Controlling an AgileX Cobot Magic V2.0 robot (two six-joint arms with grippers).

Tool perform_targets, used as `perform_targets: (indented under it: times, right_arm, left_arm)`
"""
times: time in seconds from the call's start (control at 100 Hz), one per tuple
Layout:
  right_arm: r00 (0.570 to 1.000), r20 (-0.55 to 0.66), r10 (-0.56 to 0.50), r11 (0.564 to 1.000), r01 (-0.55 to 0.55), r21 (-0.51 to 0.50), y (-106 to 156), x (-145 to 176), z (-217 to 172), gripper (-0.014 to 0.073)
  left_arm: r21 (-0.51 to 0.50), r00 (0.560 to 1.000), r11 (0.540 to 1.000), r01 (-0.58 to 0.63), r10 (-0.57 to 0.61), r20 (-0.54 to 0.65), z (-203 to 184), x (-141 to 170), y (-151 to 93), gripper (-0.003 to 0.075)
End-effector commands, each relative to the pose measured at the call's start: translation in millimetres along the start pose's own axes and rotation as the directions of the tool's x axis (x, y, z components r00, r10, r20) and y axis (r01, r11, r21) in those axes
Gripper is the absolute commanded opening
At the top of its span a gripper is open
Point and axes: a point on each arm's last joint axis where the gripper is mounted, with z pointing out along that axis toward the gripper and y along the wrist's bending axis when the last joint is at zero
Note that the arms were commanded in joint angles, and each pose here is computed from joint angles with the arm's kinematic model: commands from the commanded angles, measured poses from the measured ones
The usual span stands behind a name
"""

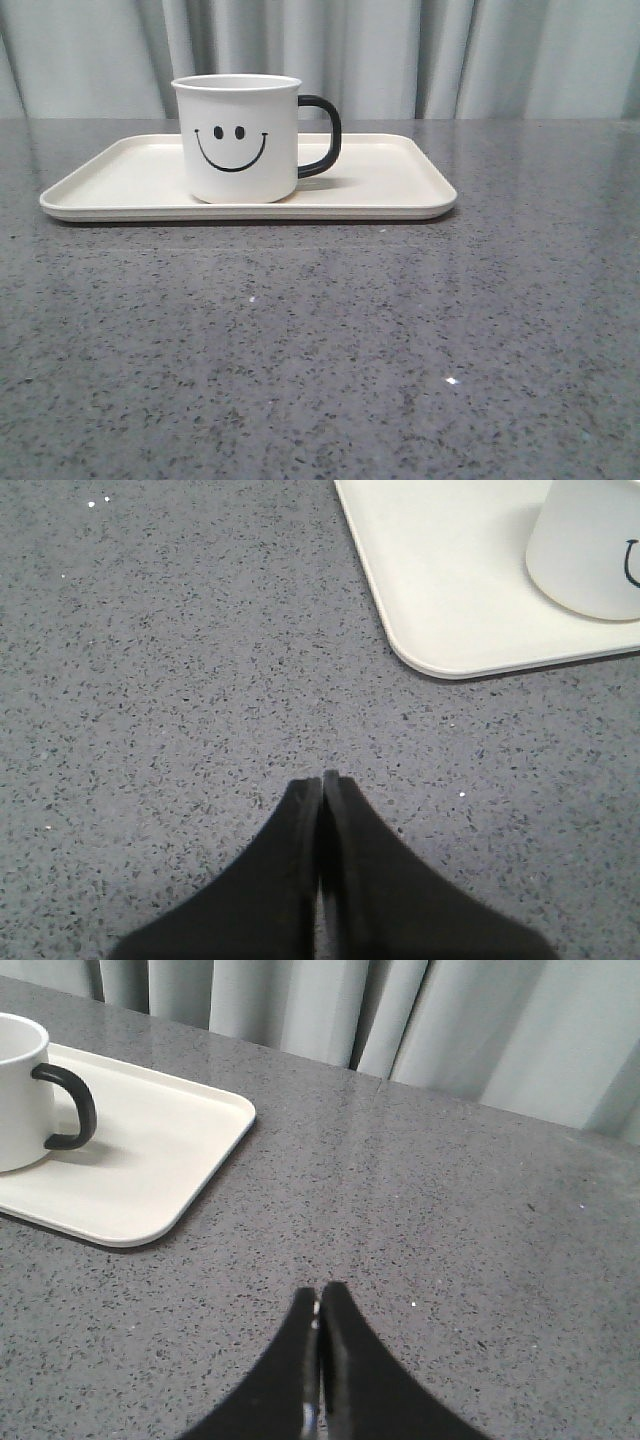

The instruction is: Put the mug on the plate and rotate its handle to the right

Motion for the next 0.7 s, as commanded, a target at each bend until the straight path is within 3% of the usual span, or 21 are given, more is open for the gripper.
perform_targets:
  times: [0.0,0.22,0.44,0.69]
  right_arm:
    - [0.995,0.102,-0.011,1.0,0.011,0.006,-1,-15,-2,-0.0065]
    - [0.995,0.102,-0.011,1.0,0.011,0.006,-1,-15,-2,-0.0065]
    - [0.995,0.102,-0.011,1.0,0.011,0.006,-1,-15,-2,-0.0065]
    - [0.995,0.102,-0.011,1.0,0.011,0.006,-1,-15,-2,-0.0065]
  left_arm:
    - [0.013,0.992,0.998,-0.054,0.052,0.112,-4,-9,-1,-0.002]
    - [0.032,0.952,0.999,-0.041,0.029,0.306,-20,10,9,-0.002]
    - [-0.076,0.86,0.995,-0.064,0.094,0.502,-31,43,20,-0.002]
    - [-0.143,0.808,0.989,0.029,0.061,0.586,-25,87,26,-0.002]
